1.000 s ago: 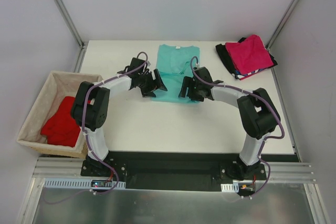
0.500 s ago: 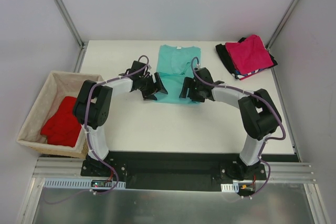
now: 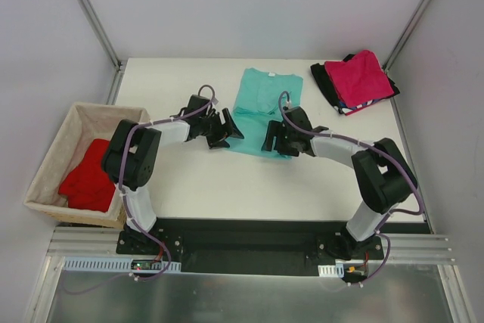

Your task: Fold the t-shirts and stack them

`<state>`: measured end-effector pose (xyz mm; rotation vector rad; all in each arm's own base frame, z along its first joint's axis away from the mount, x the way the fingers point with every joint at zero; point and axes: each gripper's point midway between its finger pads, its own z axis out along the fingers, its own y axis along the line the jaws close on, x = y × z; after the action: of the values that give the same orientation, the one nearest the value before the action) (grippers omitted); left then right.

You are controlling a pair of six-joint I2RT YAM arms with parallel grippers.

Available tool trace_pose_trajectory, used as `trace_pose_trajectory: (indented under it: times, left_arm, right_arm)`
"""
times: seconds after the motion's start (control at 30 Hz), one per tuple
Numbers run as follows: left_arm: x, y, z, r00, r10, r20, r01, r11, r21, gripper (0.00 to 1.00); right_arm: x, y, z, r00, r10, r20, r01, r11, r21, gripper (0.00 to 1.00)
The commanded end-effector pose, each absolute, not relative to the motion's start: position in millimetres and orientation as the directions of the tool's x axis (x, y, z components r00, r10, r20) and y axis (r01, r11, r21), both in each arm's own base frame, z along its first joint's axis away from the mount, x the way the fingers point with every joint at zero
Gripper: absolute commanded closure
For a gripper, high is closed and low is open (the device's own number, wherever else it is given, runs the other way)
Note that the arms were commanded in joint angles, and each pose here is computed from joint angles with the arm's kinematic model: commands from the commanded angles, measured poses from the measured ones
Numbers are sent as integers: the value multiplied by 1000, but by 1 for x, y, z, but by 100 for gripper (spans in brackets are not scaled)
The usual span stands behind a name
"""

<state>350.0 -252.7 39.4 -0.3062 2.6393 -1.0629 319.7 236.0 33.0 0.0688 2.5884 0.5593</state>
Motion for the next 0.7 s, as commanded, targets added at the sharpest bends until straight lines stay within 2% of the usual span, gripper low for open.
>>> trace_pose_trajectory:
  times: [0.0,0.4,0.67]
  left_arm:
    - [300,-237,6,-958,-274,-85,-165,770,-617,25]
    - [252,-224,20,-955,-283,-92,-169,769,-617,25]
    - [225,-208,13,-949,-299,-96,-186,783,-593,25]
  right_arm:
    - [284,229,11,-924,103,-369,-37,934,355,23]
    - [273,252,10,-930,41,-364,-99,929,357,23]
    - [243,251,4,-935,-11,-356,-135,936,325,23]
